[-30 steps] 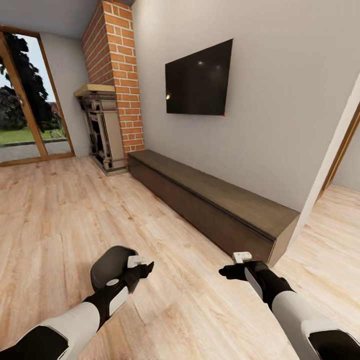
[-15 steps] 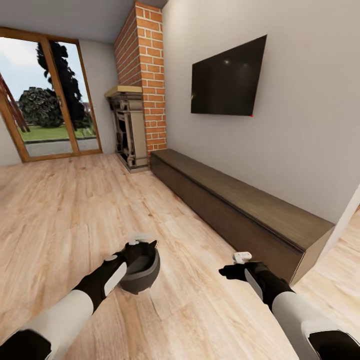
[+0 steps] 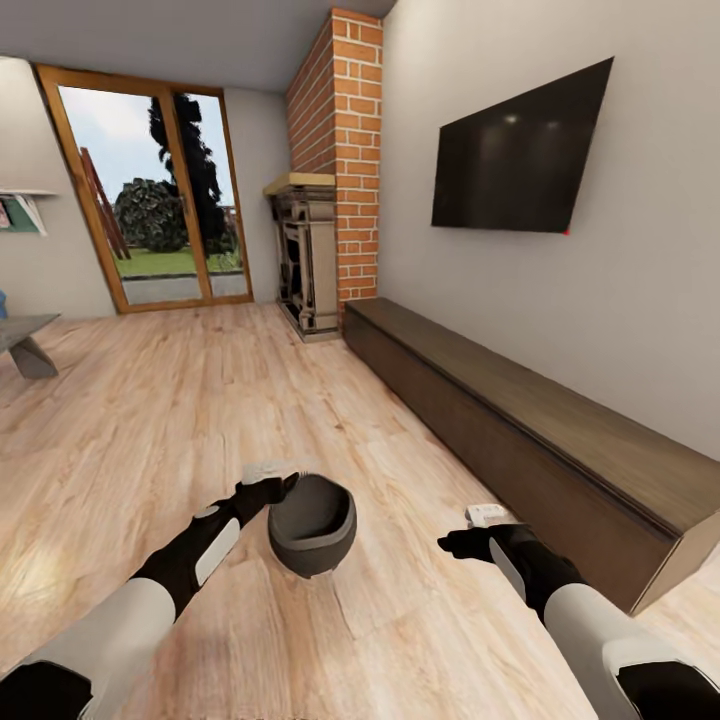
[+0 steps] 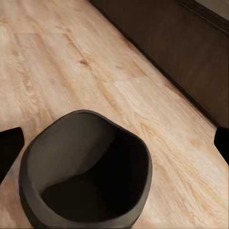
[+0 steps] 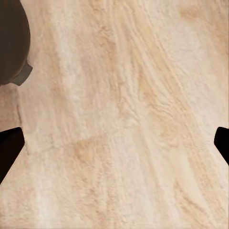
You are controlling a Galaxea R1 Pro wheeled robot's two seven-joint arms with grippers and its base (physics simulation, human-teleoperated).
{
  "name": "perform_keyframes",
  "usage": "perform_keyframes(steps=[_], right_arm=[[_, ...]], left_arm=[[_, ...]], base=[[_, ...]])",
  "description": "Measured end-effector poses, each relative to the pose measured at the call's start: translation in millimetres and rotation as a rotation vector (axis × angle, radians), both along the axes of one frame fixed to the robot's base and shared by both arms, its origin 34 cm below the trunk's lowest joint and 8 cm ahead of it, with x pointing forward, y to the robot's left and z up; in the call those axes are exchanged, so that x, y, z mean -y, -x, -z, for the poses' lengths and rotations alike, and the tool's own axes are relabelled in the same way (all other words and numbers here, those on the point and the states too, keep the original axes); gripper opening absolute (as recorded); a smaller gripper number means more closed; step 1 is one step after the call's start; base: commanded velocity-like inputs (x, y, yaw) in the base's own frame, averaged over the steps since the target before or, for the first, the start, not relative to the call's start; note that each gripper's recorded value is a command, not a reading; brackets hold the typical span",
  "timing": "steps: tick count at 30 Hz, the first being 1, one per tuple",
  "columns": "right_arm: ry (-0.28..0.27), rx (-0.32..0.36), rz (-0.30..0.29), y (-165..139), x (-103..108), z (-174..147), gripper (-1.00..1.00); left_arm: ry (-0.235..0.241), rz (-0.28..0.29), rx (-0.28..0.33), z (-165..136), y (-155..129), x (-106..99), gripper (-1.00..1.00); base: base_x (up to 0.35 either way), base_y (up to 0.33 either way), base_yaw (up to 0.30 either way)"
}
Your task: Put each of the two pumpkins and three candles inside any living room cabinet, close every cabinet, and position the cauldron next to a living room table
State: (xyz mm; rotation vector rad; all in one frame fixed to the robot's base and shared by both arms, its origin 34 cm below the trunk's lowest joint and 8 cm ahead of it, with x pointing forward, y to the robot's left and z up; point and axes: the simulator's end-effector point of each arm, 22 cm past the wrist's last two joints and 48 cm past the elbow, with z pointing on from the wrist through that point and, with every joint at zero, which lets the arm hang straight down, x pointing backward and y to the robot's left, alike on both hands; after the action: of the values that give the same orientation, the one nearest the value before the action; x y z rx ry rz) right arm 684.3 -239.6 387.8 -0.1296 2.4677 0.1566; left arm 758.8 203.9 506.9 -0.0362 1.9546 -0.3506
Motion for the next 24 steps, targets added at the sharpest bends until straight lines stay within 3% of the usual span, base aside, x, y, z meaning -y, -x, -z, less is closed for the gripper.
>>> perform_keyframes(steps=[5,16,24], right_arm=[[-0.001,-0.014,0.0,8,0,8,1.0],[-0.002,-0.022,0.0,12,0,13,1.0],[-0.001,-0.023,0.001,12,0,13,1.0]], left_arm=[[-0.015,-0.014,-0.002,1,0,-15,1.0],[-0.017,-0.021,-0.008,4,0,-18,1.0],[-0.027,-0.031,-0.034,16,4,-20,1.0]], base=[[0.084,0.228,0.29],[0.152,0.289,0.284],[0.079,0.039,0.29]])
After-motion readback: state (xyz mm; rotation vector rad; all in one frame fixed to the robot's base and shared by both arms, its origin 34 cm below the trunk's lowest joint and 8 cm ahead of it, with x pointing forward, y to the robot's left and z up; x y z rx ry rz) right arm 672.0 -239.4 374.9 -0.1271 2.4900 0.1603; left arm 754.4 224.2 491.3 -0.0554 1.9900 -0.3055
